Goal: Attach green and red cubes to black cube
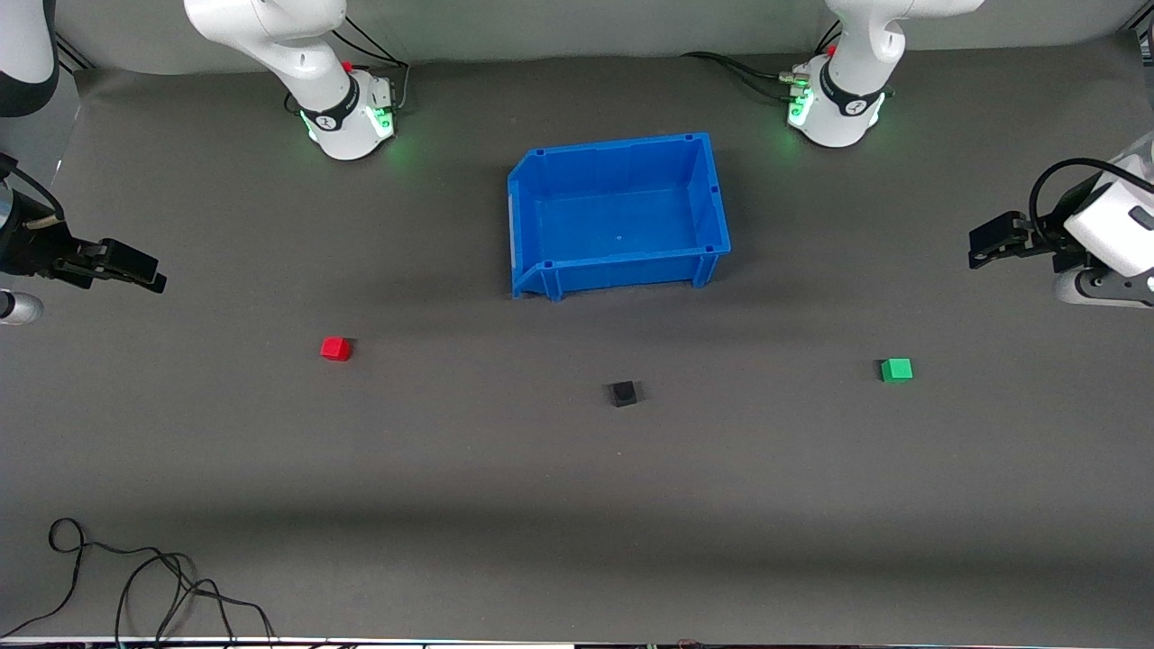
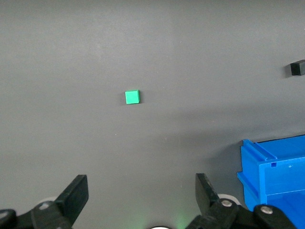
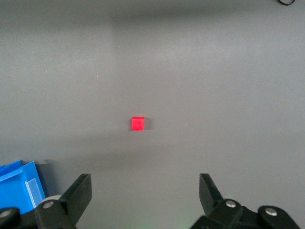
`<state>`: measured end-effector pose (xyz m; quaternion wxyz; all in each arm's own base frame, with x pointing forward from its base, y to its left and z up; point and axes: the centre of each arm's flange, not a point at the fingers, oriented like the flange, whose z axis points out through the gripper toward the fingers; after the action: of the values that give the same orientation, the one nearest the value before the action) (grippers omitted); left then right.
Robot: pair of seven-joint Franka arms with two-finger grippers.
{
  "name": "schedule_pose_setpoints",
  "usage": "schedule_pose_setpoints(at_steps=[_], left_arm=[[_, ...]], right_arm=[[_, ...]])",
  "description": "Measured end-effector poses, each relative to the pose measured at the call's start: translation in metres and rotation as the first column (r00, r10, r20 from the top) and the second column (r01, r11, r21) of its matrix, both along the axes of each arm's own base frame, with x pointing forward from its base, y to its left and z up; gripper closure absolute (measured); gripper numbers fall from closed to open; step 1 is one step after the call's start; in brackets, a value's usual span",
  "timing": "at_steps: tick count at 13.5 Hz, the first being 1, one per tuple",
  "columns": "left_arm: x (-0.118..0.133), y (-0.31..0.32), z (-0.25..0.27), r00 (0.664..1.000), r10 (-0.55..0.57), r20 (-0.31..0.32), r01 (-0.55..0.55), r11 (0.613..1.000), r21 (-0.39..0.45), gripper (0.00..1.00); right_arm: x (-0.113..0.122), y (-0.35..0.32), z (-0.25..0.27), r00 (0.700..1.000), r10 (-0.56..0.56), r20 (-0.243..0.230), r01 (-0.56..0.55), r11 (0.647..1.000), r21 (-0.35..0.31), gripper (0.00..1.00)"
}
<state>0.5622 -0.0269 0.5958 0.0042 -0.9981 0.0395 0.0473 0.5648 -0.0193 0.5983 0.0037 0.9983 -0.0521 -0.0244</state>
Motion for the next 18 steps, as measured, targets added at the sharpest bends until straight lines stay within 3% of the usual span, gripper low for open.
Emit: schedule_pose_setpoints(at_steps=[8, 11, 14, 18], left_arm=[[0.001, 0.003, 0.001, 0.999, 0.040, 0.002, -0.040, 0.999, 0.004, 0.00], [0.003, 0.013, -0.002, 0.975, 0.223, 0.002, -0.223, 0.975, 0.020, 0.00], [0.004, 0.050, 0.002, 0.865, 0.501, 0.017, -0.501, 0.865, 0.031, 0.00], [0.008, 0.072, -0.007, 0.683, 0.731, -0.005, -0.731, 0.682, 0.022, 0.00]], right_arm=[[0.000, 0.000, -0.001, 1.000, 0.000, -0.003, 0.000, 1.000, 0.000, 0.00], [0.000, 0.000, -0.002, 1.000, 0.001, -0.003, -0.001, 1.000, 0.000, 0.00], [0.000, 0.002, -0.003, 1.000, 0.003, -0.007, -0.003, 1.000, 0.001, 0.00], [0.003, 0.004, -0.032, 1.000, 0.007, -0.016, -0.007, 1.000, 0.001, 0.00]])
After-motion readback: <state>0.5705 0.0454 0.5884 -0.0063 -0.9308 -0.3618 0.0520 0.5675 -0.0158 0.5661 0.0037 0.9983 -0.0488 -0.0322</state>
